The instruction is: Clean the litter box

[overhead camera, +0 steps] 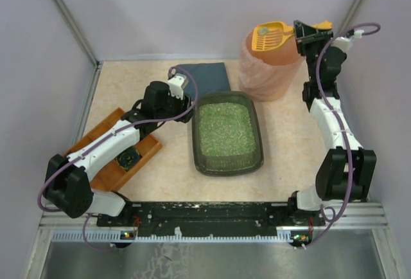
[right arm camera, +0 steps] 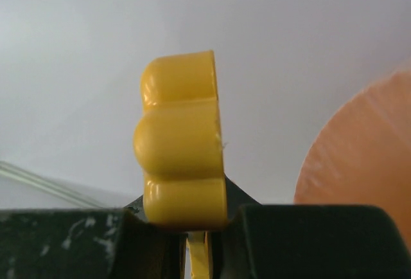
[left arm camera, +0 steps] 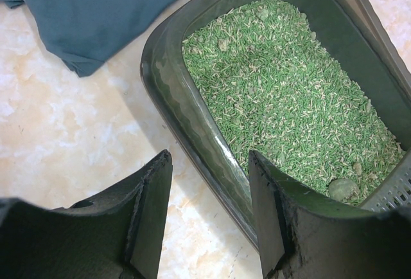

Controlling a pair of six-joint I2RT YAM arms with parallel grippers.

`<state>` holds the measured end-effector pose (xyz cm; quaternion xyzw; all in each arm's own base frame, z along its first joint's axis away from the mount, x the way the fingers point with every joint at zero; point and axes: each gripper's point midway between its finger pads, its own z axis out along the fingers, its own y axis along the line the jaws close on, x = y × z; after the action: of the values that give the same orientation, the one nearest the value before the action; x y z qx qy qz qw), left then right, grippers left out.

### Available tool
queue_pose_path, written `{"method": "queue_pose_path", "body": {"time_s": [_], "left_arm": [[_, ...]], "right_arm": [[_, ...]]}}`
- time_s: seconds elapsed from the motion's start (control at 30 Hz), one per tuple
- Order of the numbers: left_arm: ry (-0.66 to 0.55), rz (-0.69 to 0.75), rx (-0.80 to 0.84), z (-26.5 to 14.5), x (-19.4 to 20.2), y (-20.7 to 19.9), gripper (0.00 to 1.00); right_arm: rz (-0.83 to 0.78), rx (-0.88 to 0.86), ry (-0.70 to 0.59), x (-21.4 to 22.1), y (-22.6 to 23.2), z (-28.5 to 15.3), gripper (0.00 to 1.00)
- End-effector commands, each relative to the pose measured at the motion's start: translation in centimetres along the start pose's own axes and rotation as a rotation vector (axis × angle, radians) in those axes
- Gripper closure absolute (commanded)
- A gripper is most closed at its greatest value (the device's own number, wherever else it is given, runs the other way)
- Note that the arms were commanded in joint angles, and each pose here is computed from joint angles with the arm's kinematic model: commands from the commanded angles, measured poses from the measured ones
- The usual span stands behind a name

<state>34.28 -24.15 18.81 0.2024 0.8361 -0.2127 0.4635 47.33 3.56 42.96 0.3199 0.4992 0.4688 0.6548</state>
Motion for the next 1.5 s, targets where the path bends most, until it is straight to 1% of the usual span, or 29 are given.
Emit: {"method": "queue_pose_path", "body": {"time_s": [0.0, 0.17, 0.3, 0.37, 0.47, 0.57, 0.77, 0.83, 0.9, 1.03, 1.13, 1.23, 1.33, 1.4, 1.47], "left_arm": [[-0.027, 0.010, -0.001, -0.2, -0.8, 0.0, 0.43], [-0.020, 0.009, 0.008, -0.2, -0.7, -0.2, 0.43], [-0.012, 0.015, -0.011, -0.1, -0.7, 0.2, 0.43], [-0.011, 0.015, -0.012, -0.1, -0.7, 0.2, 0.43], [-0.010, 0.016, -0.014, -0.1, -0.6, 0.2, 0.43], [-0.005, 0.015, -0.008, 0.0, -0.6, 0.2, 0.43], [0.002, 0.014, -0.009, 0.1, -0.4, 0.2, 0.43], [0.004, 0.013, -0.008, 0.2, -0.3, 0.2, 0.43], [0.006, 0.013, -0.007, 0.3, -0.3, 0.2, 0.43], [0.019, 0.009, 0.002, 0.5, 0.0, 0.0, 0.43], [0.025, 0.007, 0.013, 0.6, 0.2, -0.2, 0.43], [0.030, 0.006, 0.026, 0.7, 0.3, -0.4, 0.43], [0.036, 0.005, 0.032, 0.9, 0.5, -0.5, 0.43], [0.043, 0.003, 0.036, 1.0, 0.7, -0.5, 0.43], [0.044, 0.002, 0.040, 1.0, 0.7, -0.6, 0.43]], "right_arm": [[-0.228, 0.032, -0.118, -3.9, 1.2, 3.5, 1.00], [-0.453, 0.097, -0.116, -4.8, -0.3, 6.1, 1.00], [-0.647, 0.221, -0.023, -4.2, -4.3, 7.8, 1.00], [-0.728, 0.246, 0.017, -3.8, -5.0, 8.1, 1.00], [-0.840, 0.242, 0.012, -3.4, -4.6, 8.0, 1.00], [-0.925, 0.233, -0.027, -3.6, -3.4, 7.9, 1.00], [-0.935, 0.126, -0.066, -3.8, -0.1, 8.0, 1.00], [-0.905, 0.047, -0.064, -3.3, 1.9, 7.6, 1.00], [-0.864, -0.063, -0.078, -3.1, 5.3, 6.5, 1.00], [-0.821, -0.217, -0.052, -0.8, 9.1, 4.0, 1.00], [-0.786, -0.308, 0.005, 1.9, 11.2, 1.7, 1.00], [-0.755, -0.369, 0.071, 5.2, 12.2, -1.3, 1.00], [-0.738, -0.395, 0.159, 9.2, 11.5, -4.3, 1.00], [-0.743, -0.393, 0.217, 11.7, 10.2, -6.2, 1.00], [-0.760, -0.355, 0.274, 13.9, 8.0, -7.9, 1.00]]}}
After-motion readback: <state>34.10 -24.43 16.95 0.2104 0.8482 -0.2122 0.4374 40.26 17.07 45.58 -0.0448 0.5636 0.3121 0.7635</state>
